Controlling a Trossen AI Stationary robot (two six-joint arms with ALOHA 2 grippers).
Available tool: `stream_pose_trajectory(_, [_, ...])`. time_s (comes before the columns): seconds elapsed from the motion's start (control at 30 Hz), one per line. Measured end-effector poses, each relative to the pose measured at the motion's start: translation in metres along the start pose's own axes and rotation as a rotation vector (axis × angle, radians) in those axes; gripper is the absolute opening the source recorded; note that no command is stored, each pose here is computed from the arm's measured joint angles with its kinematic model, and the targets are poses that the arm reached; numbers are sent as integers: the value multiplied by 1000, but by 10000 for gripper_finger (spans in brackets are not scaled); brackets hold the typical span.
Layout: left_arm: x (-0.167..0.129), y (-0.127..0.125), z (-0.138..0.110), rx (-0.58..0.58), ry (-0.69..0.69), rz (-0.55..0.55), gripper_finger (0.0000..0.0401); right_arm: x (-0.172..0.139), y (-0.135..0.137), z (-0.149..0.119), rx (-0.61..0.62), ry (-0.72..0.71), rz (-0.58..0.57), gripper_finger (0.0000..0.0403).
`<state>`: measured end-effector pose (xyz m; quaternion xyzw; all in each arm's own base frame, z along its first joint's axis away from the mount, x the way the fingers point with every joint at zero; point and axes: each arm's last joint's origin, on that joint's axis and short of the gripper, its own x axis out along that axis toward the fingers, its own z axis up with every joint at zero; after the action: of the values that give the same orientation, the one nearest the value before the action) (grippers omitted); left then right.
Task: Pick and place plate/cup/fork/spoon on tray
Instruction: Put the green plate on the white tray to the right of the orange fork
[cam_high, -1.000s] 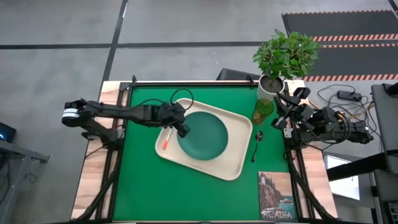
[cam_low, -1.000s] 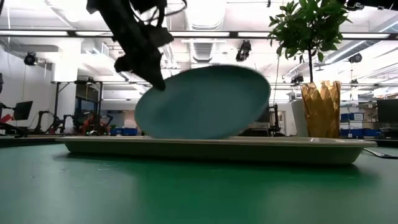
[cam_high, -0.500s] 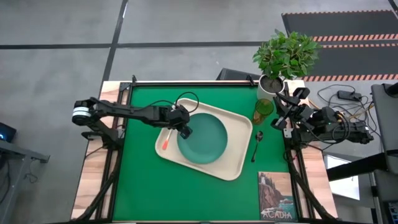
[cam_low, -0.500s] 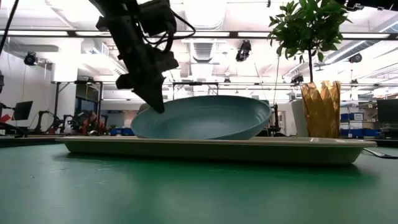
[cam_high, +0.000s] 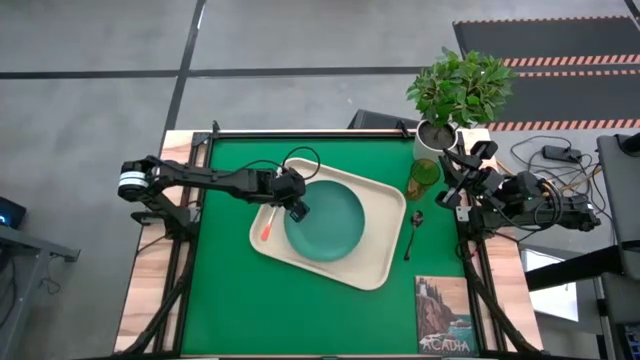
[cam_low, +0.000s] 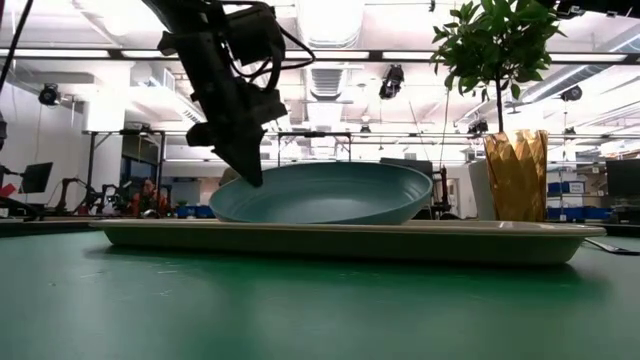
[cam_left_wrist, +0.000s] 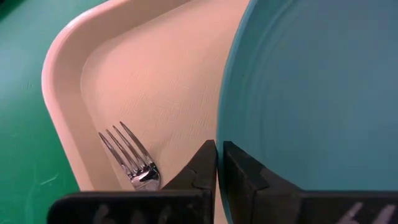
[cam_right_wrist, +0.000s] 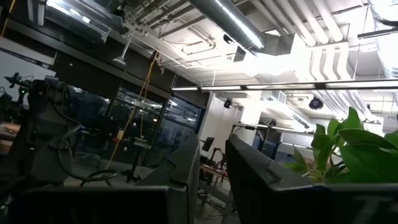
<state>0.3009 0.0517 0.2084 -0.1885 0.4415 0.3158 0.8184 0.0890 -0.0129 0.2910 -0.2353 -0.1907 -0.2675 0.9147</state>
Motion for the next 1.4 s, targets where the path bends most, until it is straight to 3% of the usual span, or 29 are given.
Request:
stream_pose_trajectory(0.47, [3, 3, -3, 32, 1, 29, 80, 0, 0, 0, 5, 4, 3, 68])
stream_pose_trajectory(0.8, [24, -29, -4, 129, -99, -161, 81, 0, 0, 0, 20, 4, 3, 68])
stream_pose_trajectory(0.9, [43, -32, -12, 185, -49, -144, 81, 0, 0, 0, 20, 4, 3, 68])
stream_pose_trajectory(1.1, [69, -30, -24, 170, 45, -86, 81, 0, 0, 0, 22, 5, 4, 68])
stream_pose_trajectory(1.4, [55, -23, -20, 162, 39, -63, 81, 0, 0, 0, 23, 5, 4, 68])
